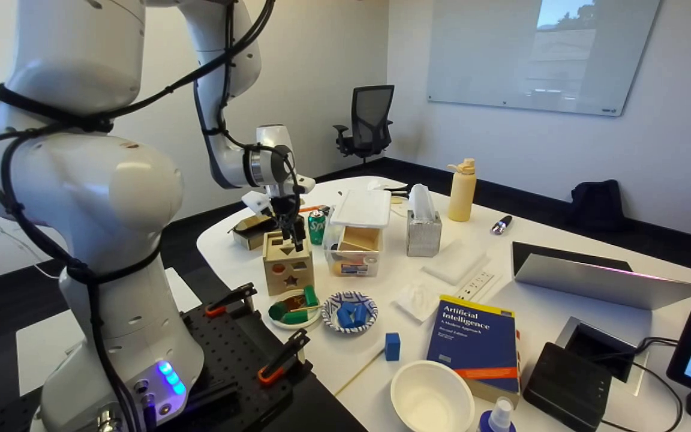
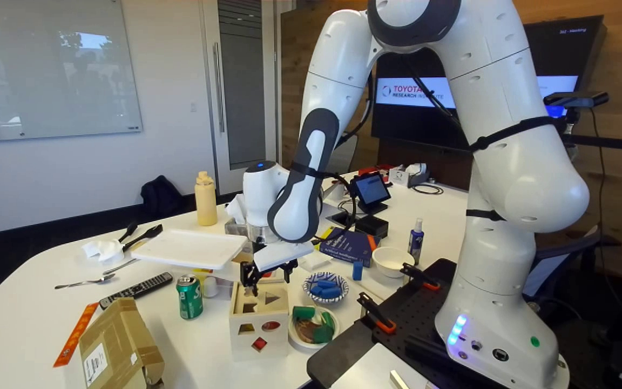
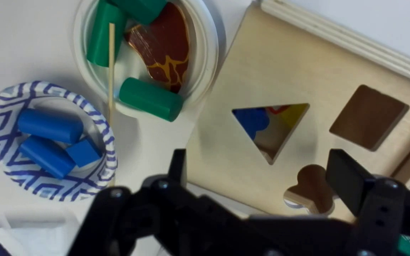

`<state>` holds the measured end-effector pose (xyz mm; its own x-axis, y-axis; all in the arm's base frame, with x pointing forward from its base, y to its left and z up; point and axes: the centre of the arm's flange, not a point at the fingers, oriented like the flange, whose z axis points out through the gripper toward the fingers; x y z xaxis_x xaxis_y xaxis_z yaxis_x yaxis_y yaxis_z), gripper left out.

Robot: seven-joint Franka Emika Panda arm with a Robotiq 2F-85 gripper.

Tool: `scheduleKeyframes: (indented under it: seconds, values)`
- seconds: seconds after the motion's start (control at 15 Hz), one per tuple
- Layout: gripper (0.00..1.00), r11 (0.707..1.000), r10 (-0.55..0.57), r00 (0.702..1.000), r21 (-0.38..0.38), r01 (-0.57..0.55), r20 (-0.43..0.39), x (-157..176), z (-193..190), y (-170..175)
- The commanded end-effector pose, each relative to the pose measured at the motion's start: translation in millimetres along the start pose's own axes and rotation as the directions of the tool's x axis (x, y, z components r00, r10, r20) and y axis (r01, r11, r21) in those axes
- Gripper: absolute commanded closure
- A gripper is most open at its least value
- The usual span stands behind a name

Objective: Slide open the lid of the shape sorter

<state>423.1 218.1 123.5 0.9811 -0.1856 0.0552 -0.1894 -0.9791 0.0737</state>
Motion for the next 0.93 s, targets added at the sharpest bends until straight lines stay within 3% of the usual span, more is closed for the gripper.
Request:
scheduleKeyframes:
  seconds: [0.0, 0.27, 0.6, 0.87]
  values:
    - [0.00, 1.000, 0.011, 0.999, -0.004, -0.011, -0.049, 8.1, 11.5, -15.2]
    - [0.00, 1.000, 0.008, 0.996, -0.028, -0.011, -0.092, 11.1, 18.3, -19.3]
    - [0.00, 0.999, -0.005, 0.994, -0.051, 0.000, -0.111, -17.9, 11.2, -34.2]
    - [0.00, 0.997, 0.002, 0.992, -0.079, -0.012, -0.127, -20.5, 8.2, -36.5]
